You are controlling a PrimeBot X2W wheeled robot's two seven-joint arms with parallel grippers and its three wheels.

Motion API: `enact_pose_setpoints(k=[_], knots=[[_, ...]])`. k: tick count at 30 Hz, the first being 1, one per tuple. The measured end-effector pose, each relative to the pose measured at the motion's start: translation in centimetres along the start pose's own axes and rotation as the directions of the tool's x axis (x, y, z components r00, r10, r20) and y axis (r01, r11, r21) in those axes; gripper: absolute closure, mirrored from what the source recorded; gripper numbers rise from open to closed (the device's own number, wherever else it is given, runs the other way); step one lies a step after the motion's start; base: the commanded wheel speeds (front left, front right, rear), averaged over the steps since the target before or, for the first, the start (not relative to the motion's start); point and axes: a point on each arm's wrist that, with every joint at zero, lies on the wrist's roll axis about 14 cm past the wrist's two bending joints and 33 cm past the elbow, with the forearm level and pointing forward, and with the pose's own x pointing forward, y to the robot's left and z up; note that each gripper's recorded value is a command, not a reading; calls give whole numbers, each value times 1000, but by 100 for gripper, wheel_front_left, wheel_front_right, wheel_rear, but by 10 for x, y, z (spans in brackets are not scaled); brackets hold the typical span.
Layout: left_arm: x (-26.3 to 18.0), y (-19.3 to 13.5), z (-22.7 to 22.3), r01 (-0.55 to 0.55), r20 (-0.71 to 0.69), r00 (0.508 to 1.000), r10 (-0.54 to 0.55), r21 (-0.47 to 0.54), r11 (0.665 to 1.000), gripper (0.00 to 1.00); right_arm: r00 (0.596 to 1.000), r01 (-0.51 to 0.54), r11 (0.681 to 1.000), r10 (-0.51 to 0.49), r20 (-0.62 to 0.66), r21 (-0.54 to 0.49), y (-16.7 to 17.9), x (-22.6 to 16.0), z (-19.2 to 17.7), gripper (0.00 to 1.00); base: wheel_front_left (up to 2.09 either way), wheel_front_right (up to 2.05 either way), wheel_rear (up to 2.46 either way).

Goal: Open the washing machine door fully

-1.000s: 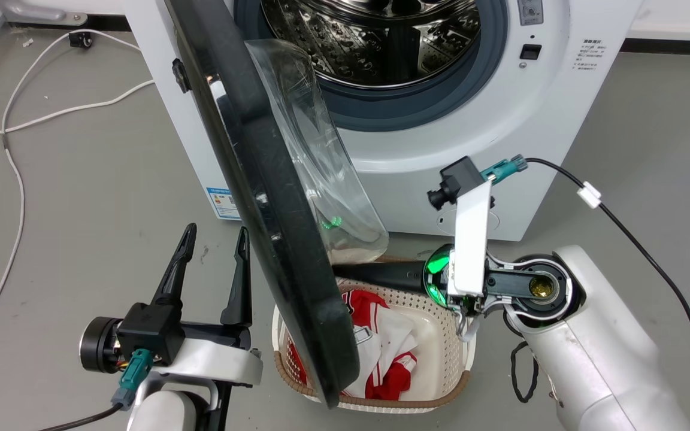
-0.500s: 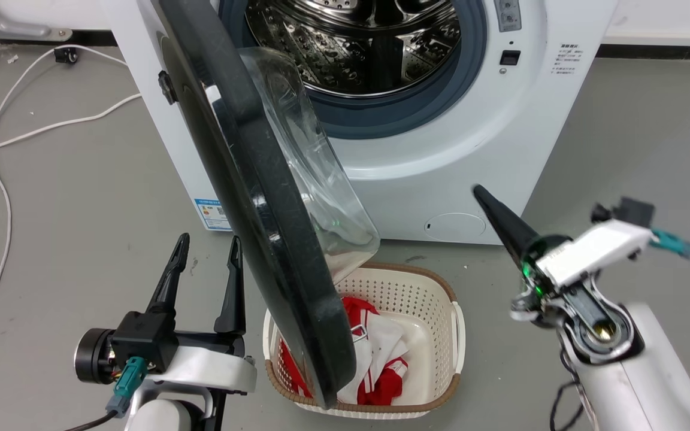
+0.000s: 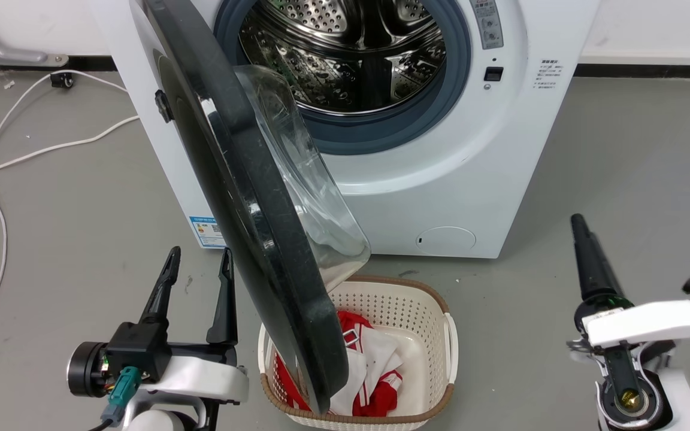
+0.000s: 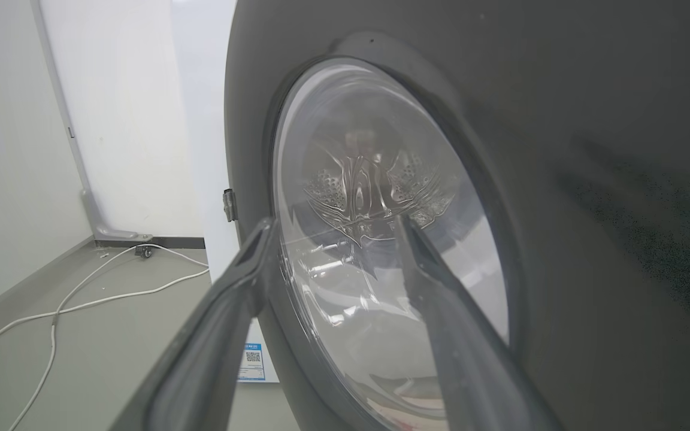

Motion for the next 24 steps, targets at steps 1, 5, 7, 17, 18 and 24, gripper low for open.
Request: enact_pose_setpoints(k=[1,5,7,17,18,24], knots=[[0,1,1,-2,2,1000,2,2,1000,0,1000,-5,999,7,24,-51,1,-2,5,0,0,0,0],[-1,2,4,-4,10,1000,4,11,1000,0,993,-29,949,64,101,-313,8,-7,27,0,0,0,0],[-1,3,4,-7,10,1000,7,13,1000,0,987,-44,882,110,113,-470,17,-10,35,0,0,0,0],[-4,4,0,-6,-4,1000,6,21,1000,0,971,-68,463,235,48,-884,58,-25,33,0,0,0,0],[-4,4,-1,-5,-5,1000,5,23,1000,0,972,-71,442,230,37,-894,58,-27,30,0,0,0,0],[-4,6,-2,-6,-9,1000,6,28,1000,0,989,-69,439,149,-3,-896,34,-40,16,0,0,0,0]])
